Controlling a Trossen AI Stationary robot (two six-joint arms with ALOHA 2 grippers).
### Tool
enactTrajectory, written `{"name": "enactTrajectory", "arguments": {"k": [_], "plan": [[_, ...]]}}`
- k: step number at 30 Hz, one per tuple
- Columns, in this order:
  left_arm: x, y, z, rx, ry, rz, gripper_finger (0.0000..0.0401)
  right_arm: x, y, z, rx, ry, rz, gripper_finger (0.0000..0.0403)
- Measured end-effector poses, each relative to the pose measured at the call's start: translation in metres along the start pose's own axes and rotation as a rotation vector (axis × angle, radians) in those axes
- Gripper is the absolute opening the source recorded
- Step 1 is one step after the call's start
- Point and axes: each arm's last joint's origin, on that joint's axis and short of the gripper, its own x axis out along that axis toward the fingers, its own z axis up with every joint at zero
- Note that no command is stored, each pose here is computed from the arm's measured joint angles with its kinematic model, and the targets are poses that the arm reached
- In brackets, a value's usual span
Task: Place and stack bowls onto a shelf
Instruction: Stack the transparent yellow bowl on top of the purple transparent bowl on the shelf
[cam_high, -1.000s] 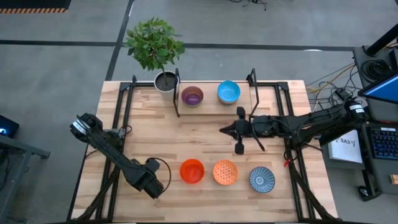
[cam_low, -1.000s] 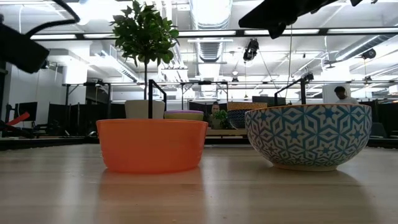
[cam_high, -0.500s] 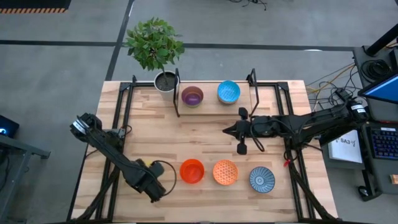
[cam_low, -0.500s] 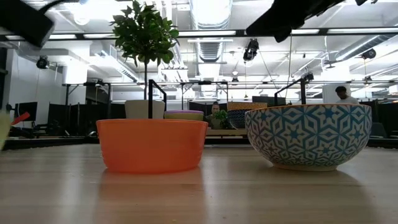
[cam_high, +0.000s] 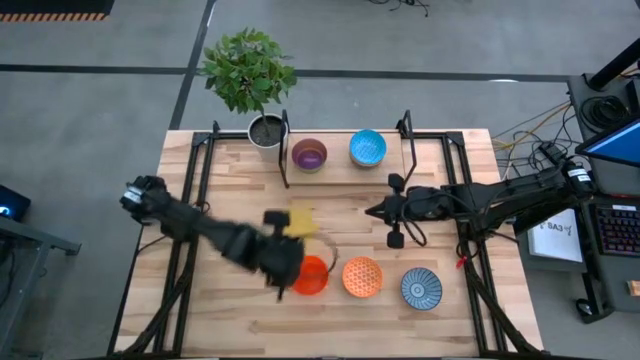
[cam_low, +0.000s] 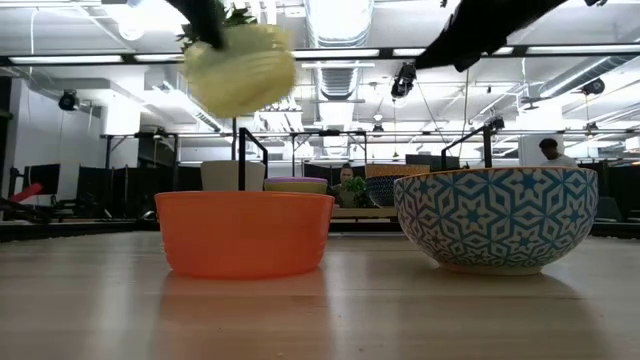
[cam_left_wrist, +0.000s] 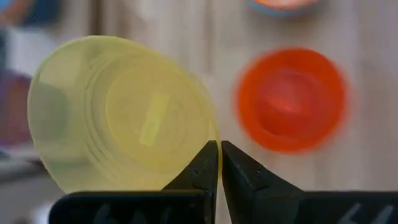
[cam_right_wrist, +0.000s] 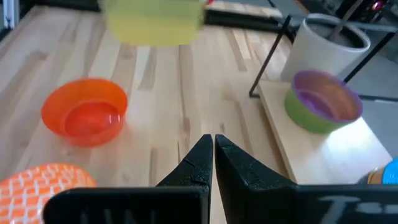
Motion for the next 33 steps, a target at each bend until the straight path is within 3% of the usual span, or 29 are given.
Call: {"name": "enactTrajectory", "arguments": {"k": [8, 12, 17, 22, 33], "plan": [[0.038, 0.098, 0.024, 0.079, 0.018, 0.124, 0.0, 0.0, 0.0, -0.006, 0.028, 0.057, 0.002, 0.0009], [0.054, 0.144, 0.028, 0.029, -0.002, 0.178, 0.0, -0.001, 0.004, -0.006, 0.025, 0.056, 0.015, 0.0009], [0.072, 0.188, 0.028, -0.064, -0.046, 0.155, 0.0, -0.001, 0.01, -0.008, 0.013, 0.059, 0.036, 0.0009], [0.094, 0.21, 0.021, -0.115, 0.02, 0.176, 0.0, -0.001, 0.013, -0.01, 0.022, 0.066, 0.049, 0.0009], [0.141, 0.219, 0.013, -0.115, 0.162, 0.172, 0.0, 0.0, 0.015, -0.016, 0.041, 0.083, 0.05, 0.0009]]}}
